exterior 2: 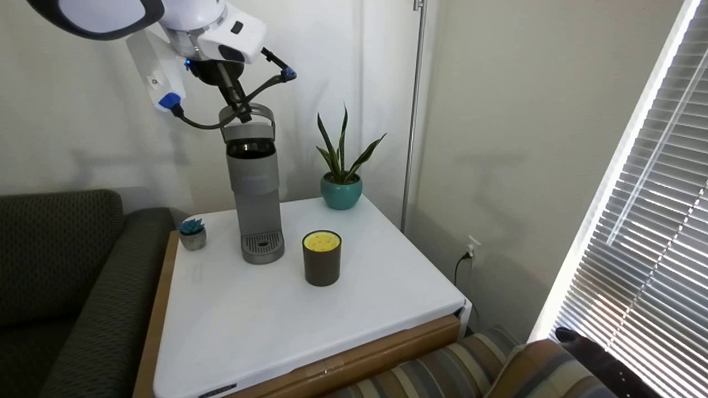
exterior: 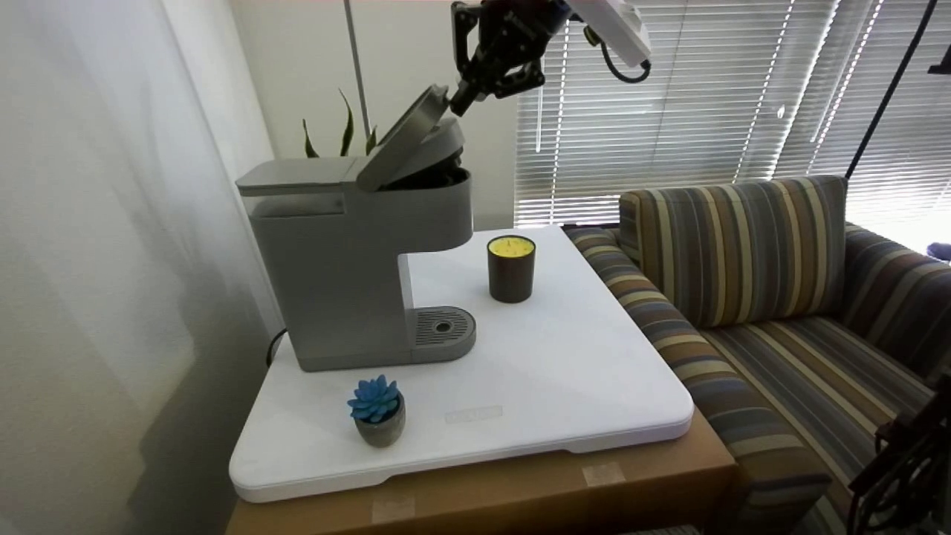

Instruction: Open the coffee maker

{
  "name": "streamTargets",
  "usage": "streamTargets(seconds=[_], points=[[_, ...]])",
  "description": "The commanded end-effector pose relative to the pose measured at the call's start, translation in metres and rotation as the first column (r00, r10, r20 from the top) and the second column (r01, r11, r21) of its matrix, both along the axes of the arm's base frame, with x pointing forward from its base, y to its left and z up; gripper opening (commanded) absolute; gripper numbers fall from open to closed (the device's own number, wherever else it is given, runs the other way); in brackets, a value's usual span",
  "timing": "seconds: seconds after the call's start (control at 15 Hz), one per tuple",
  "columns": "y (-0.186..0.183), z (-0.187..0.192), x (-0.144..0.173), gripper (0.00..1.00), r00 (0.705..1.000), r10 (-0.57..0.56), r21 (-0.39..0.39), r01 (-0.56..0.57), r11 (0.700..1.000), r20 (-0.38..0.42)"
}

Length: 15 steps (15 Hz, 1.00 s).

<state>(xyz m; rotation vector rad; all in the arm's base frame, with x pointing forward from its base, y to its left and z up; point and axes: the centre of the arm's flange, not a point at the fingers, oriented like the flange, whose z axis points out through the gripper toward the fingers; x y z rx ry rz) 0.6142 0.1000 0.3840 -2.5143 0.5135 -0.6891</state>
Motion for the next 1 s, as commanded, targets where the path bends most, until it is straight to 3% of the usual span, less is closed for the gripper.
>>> streamTargets(seconds=[0.0, 0.93], points=[[0.010, 0.017, -0.001, 0.00, 0.998, 0.037, -0.034, -0.036, 0.999, 0.042], [0.048, 0.040, 0.020, 0.00, 0.977, 0.200, -0.214, -0.179, 0.960, 0.081]])
